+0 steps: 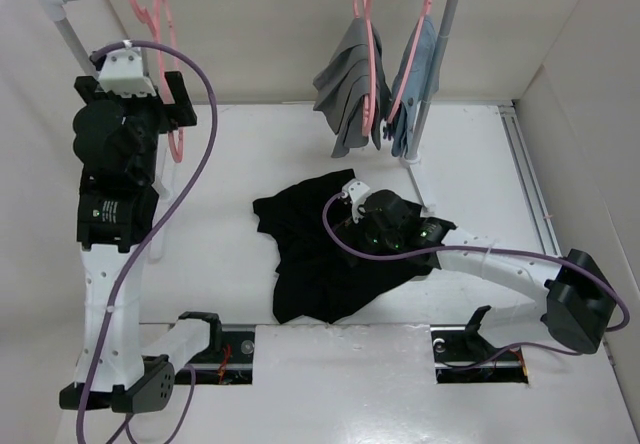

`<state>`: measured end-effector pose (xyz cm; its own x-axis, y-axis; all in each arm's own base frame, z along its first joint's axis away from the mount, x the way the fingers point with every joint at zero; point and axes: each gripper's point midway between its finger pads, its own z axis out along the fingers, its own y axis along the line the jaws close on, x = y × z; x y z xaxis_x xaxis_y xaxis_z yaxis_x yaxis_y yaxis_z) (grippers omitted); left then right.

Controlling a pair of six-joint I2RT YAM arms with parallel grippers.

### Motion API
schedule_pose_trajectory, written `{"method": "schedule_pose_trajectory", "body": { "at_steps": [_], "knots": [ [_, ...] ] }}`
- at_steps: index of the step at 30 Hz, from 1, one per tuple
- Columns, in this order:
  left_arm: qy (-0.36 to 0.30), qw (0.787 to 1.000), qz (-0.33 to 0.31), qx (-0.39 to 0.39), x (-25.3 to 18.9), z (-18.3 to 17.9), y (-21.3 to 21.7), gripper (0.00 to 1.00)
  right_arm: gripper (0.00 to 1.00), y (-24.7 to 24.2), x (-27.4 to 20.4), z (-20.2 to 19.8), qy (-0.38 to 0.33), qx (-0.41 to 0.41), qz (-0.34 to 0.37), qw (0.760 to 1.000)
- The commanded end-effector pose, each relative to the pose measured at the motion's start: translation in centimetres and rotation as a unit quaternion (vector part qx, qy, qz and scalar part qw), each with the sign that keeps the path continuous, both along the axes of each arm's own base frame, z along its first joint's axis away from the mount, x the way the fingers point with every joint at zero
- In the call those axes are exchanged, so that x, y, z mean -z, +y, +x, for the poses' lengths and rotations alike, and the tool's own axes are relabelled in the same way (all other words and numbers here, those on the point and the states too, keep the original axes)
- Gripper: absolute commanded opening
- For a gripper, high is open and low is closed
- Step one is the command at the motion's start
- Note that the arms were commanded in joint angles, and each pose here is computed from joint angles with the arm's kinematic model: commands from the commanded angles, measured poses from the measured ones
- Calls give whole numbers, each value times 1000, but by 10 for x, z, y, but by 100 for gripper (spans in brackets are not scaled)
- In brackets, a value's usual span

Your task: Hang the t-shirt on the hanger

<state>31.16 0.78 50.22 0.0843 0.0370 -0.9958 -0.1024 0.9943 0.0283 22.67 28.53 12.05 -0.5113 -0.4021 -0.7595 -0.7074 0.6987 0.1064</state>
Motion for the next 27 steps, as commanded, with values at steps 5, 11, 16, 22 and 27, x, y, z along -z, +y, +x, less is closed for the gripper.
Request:
{"method": "schedule_pose_trajectory", "body": {
  "at_steps": [5,11,16,22,27],
  "knots": [
    [28,997,35,63,28,7,-21,81,100,9,-31,11,-42,-4,37,998],
    [27,998,25,58,26,10,-20,7,100,3,-37,9,-53,4,41,998],
    [-9,998,14,52,2,-2,-18,0,100,-2,-37,7,-54,10,44,998],
    [-81,993,23,87,-36,-23,-29,0,100,-7,-40,8,-62,19,44,997],
    [-159,971,65,169,-64,-69,-56,0,100,-13,-43,8,-70,25,38,997]
  ]
}}
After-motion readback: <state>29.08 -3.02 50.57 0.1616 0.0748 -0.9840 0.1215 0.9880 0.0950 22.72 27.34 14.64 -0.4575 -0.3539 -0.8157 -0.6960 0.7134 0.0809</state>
